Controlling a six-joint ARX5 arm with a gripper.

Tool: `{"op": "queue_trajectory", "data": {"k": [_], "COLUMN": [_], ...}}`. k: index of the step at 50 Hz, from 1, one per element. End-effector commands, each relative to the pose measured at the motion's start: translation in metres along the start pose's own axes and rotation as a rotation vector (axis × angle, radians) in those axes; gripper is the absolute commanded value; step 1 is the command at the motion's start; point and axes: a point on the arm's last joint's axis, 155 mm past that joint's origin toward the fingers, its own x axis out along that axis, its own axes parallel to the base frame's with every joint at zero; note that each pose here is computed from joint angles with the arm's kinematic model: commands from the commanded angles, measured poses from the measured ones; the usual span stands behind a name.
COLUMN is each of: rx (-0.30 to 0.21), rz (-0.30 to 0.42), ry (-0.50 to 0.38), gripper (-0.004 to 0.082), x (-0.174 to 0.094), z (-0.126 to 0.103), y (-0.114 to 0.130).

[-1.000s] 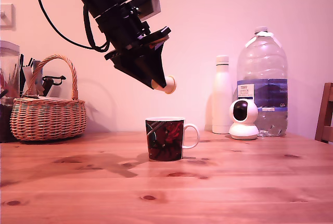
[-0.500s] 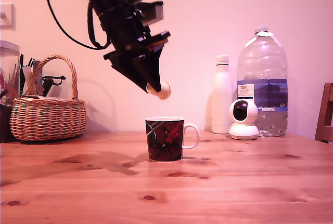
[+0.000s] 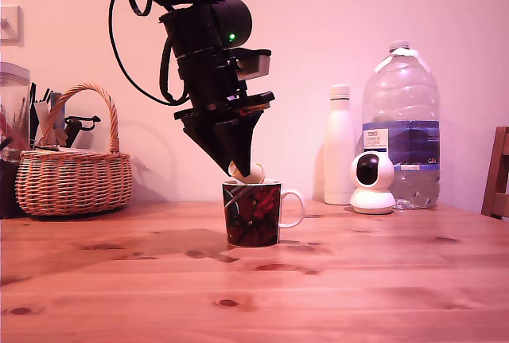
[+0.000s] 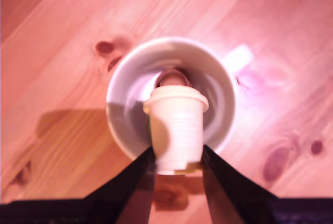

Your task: Pick up the coffee capsules from the table one by one and drop them inside the nearest coffee cup

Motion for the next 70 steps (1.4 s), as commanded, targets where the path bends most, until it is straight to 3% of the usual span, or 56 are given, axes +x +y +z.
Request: {"op": "queue_trajectory", "data": {"k": [1, 28, 30, 32, 35, 38, 54, 58, 62, 64, 70], "rx": [0.011, 0.017, 0.015, 0.009, -0.002, -0.002, 0.020, 0.032, 0.056, 0.063, 0.070], "rz": [-0.004, 0.008, 0.007, 0.001, -0.001, -0.002, -0.010, -0.015, -0.030, -0.044, -0.062], "ry": [0.005, -0.054, -0.055, -0.056, -0.056, -0.056, -0.073, -0.088, -0.111, -0.123, -0.139], "gripper": [0.0202, 0.0210, 0.0273, 0.0399, 0.0658, 0.0800, 0.0777, 0.0726, 0.0585, 0.0482, 0.0032], "x": [0.006, 0.006, 0.006, 0.006, 0.006, 0.006, 0.002, -0.003, -0.012, -0.016, -0.027], "z": [0.001, 0.016, 0.016, 0.016, 0.016, 0.016, 0.022, 0.026, 0.031, 0.033, 0.035], "y": [-0.001, 0.002, 0.001, 0.000, 0.000, 0.000, -0.012, -0.017, -0.024, -0.027, -0.033]}}
